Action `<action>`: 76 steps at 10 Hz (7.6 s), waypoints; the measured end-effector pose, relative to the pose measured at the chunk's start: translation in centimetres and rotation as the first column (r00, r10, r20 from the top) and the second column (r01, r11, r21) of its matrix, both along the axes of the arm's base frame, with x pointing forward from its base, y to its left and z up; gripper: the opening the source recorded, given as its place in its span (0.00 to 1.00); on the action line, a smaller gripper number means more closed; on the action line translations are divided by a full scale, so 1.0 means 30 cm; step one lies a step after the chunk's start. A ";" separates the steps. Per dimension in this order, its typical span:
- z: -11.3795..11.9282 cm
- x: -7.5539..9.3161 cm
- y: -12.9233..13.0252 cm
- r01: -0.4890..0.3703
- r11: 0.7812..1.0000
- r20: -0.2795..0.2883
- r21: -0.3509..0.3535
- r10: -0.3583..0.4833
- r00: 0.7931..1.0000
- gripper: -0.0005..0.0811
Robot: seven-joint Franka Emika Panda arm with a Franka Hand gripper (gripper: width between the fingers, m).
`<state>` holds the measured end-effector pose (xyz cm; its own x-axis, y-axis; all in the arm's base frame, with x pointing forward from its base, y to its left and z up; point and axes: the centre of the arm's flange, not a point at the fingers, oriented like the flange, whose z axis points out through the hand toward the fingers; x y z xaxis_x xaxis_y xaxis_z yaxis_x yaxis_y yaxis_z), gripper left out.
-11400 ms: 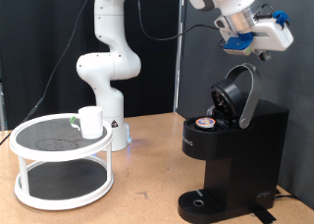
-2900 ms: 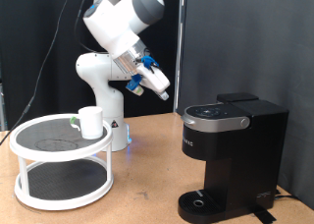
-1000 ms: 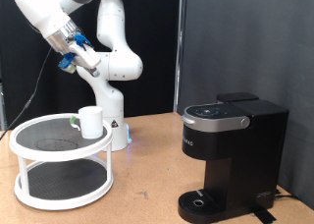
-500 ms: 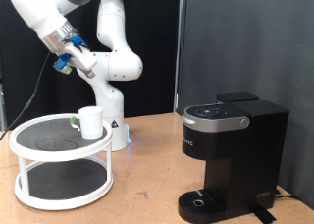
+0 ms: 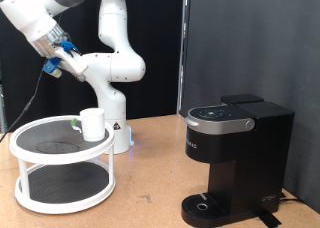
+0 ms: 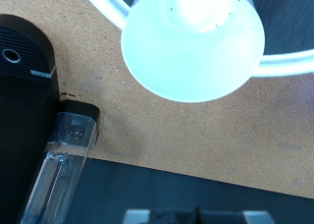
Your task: Make a cup of coffee with the keurig machine
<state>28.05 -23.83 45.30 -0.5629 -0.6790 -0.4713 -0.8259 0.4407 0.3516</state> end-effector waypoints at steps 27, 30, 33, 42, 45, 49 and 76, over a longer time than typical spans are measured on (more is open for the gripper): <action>-0.445 0.006 -0.066 0.022 0.999 -0.025 0.045 -0.021 0.999 1.00; -0.460 0.006 -0.065 0.019 0.999 -0.031 0.051 -0.018 0.999 0.84; -0.467 0.004 -0.063 0.017 0.998 -0.034 0.054 -0.015 0.999 0.45; -0.456 -0.006 -0.052 0.050 0.998 -0.040 0.049 -0.048 0.998 0.10; -0.373 -0.032 -0.044 0.074 0.994 -0.037 0.084 -0.071 0.997 0.10; -0.274 -0.062 -0.039 0.112 0.991 -0.030 0.079 -0.110 0.993 0.10; -0.312 0.313 0.423 0.578 0.816 -0.106 -0.020 -0.577 0.810 0.10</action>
